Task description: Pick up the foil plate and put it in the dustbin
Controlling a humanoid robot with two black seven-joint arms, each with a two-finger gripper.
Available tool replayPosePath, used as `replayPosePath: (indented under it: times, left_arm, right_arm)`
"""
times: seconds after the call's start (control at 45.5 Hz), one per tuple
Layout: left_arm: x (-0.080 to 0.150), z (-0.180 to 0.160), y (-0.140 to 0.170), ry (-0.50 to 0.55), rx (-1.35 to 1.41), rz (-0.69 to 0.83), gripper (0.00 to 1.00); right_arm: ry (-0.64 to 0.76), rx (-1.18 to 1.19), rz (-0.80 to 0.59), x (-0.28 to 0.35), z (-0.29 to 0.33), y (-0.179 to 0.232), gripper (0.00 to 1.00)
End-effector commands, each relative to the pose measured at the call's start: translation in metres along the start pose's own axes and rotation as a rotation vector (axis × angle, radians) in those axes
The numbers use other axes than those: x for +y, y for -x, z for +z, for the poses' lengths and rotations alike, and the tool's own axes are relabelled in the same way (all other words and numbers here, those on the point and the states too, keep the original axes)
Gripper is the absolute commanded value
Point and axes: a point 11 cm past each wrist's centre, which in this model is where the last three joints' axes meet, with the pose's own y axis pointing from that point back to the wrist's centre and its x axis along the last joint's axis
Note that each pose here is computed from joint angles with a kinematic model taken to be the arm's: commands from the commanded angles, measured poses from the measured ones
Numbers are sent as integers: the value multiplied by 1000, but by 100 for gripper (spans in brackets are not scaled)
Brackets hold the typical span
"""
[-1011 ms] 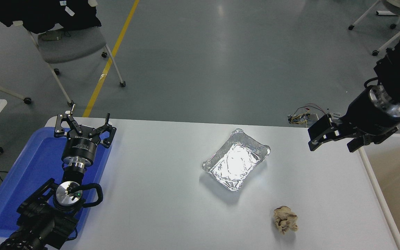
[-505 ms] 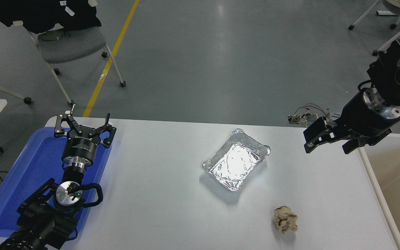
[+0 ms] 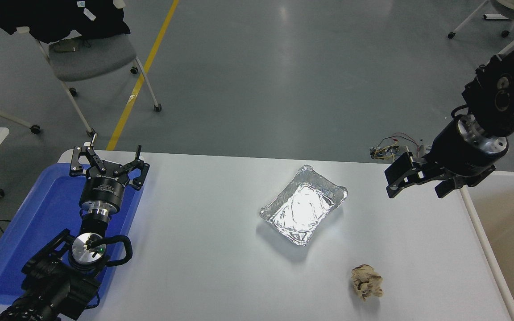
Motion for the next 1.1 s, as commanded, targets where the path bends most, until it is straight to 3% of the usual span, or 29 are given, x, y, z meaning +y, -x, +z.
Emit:
replayPosePath:
  times: [0.0,0.352,0.571,0.747,0.879,1.077]
  left_arm:
    - [0,0,0,0,0,0,100]
    - [0,0,0,0,0,0,100]
    - [0,0,0,-1,-1,0,100]
    - [0,0,0,0,0,0,100]
    - [0,0,0,0,0,0,100]
    - [0,0,0,-1,-1,0,100]
  right_arm:
    - [-15,18,20,-6,-7,-8,100]
    - [-33,8,17,-16,-8,-8,100]
    - [-73,-10,95,-9,-16,-33,100]
    - [-118,-50,44,-39,-22,-24,100]
    - [-219,-164,191,-60,-41,-37,100]
    - [-232,-274,303,-102,-40,-33,100]
